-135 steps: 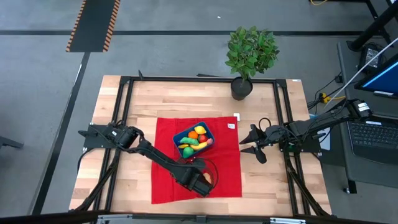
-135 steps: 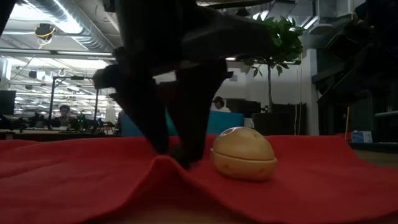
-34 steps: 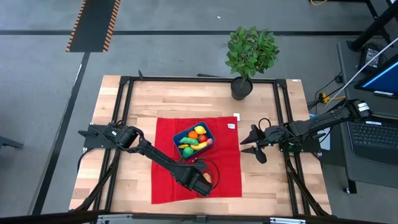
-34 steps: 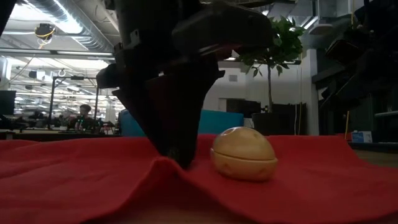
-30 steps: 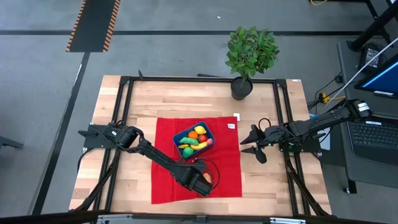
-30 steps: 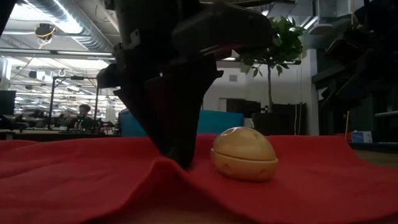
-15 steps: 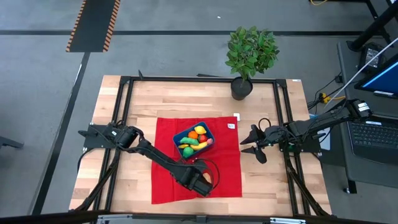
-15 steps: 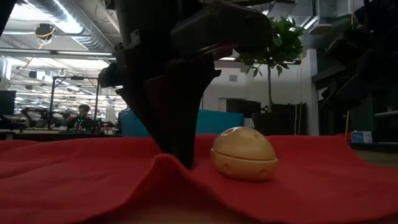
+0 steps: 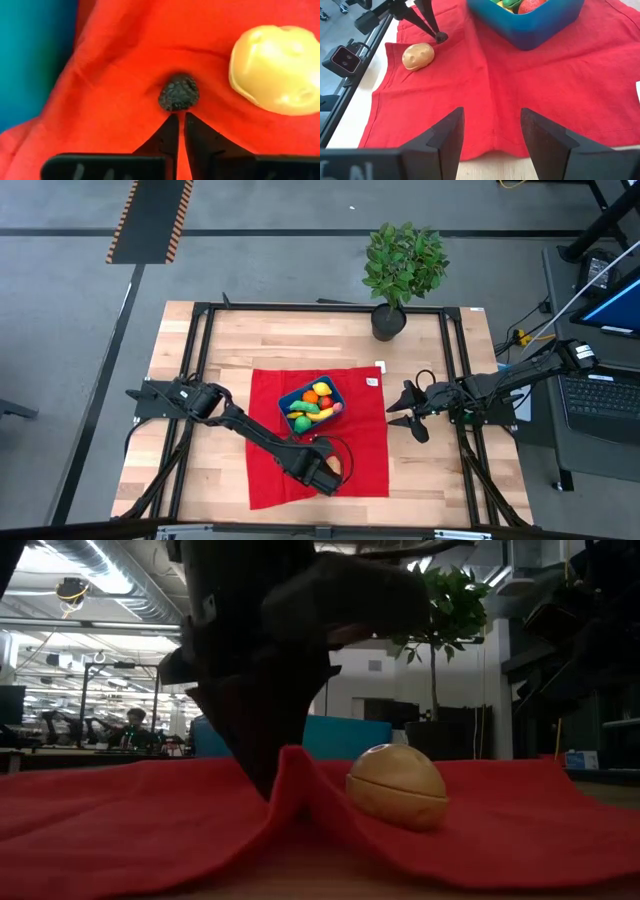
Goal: Pick and placing Produce into tupperware
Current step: Put the blackberry into the blue bin
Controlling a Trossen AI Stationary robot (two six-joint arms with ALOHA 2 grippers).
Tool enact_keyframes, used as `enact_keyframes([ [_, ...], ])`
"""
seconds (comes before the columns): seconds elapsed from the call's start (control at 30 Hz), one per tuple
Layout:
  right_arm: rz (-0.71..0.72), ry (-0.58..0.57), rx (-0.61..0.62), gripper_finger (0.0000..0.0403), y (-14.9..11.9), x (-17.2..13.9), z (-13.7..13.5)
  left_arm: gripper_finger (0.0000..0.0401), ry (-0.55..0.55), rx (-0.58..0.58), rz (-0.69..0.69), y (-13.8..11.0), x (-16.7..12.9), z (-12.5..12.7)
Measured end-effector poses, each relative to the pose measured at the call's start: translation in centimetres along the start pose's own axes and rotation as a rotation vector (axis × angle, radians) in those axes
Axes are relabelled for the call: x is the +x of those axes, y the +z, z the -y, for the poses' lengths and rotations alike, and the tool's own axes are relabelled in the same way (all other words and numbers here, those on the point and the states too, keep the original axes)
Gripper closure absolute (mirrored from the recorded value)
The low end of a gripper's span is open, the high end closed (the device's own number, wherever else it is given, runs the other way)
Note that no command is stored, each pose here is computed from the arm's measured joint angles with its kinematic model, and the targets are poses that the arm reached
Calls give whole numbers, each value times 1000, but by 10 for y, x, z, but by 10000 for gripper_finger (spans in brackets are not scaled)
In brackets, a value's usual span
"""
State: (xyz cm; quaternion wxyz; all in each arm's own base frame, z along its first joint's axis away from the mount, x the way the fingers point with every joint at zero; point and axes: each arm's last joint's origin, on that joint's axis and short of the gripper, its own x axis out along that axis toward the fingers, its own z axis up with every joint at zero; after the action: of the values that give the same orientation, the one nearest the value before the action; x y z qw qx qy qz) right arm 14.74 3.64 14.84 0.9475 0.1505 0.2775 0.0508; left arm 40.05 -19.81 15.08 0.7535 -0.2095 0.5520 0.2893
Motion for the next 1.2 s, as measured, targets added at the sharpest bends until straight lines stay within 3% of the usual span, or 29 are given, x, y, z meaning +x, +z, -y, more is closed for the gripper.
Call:
enact_keyframes([
  [0.5,0,0,-1,207,0,0,0,302,41,90,-39,-19,-6,1],
  [0.83,0,0,-1,207,0,0,0,228,42,298,-40,-21,-7,1],
  [1.2,0,0,-5,207,0,0,0,231,-3,495,43,-15,-7,7],
])
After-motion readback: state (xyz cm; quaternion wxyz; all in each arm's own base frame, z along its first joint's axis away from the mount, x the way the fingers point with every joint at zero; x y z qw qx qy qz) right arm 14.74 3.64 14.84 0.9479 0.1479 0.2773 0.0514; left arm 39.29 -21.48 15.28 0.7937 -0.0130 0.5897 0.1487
